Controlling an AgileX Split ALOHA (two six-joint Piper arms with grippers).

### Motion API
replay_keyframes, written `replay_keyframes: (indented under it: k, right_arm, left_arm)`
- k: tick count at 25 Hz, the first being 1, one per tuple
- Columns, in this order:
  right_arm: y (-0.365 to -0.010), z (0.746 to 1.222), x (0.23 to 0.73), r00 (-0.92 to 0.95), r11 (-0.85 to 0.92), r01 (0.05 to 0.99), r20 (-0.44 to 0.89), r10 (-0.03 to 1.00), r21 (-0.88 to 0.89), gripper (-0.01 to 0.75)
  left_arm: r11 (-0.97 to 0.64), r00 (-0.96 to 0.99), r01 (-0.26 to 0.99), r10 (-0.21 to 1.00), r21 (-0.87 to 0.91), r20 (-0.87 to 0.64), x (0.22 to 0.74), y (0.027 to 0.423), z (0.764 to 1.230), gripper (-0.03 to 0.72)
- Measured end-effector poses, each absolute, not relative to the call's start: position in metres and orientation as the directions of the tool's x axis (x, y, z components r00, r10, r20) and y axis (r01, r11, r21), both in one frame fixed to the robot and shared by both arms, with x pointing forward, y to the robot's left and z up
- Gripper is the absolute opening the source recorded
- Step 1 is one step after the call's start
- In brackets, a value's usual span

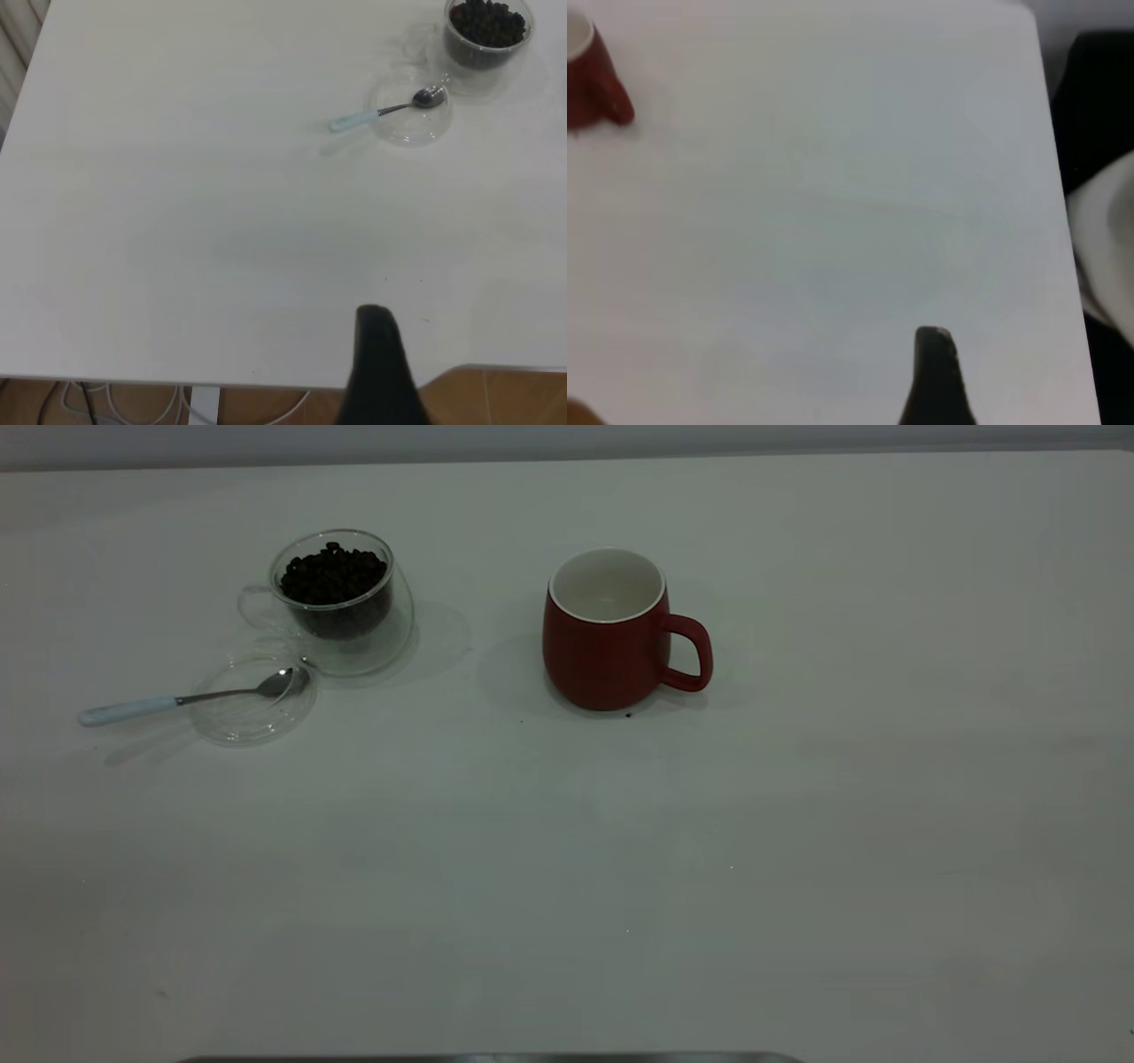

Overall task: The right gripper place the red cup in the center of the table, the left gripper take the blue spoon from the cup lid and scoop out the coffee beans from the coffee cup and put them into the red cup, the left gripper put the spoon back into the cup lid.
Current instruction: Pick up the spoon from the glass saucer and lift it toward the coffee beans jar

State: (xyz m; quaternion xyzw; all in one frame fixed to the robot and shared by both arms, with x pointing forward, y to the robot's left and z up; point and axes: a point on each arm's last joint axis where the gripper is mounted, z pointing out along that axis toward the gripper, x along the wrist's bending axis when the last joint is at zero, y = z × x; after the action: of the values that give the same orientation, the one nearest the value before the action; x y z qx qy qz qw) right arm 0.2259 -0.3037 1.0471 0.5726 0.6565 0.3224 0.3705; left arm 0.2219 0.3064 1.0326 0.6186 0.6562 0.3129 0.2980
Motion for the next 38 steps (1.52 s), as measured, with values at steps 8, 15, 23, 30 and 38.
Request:
replay_keyframes:
  k: [8,15,23,30,38]
  right_arm:
    - [-0.295,1.041,0.231,-0.077,0.086,0.513,-0.053,0.996,0.854,0.587]
    - [-0.294,1.039,0.232,-0.073,0.109,0.518,-0.082,0.994,0.848,0.587]
    - [-0.294,1.039,0.232,-0.084,0.118,0.517,-0.087,0.993,0.848,0.587]
    - [-0.294,1.039,0.232,-0.084,0.119,0.516,-0.087,0.993,0.848,0.587]
    - [-0.294,1.039,0.232,-0.085,0.118,0.516,-0.087,0.993,0.848,0.587]
  left_arm:
    - [0.04,-0.058,0.625,0.998,0.779,-0.005,0.222,0.306,1.033,0.587]
    - [0.04,-0.058,0.625,0.998,0.779,-0.005,0.222,0.306,1.033,0.587]
    - [0.042,-0.059,0.625,0.998,0.779,-0.007,0.222,0.306,1.033,0.587]
    - [0.042,-0.059,0.625,0.998,0.779,-0.007,0.222,0.306,1.033,0.587]
    - [0.044,-0.056,0.625,0.998,0.779,-0.012,0.222,0.306,1.033,0.587]
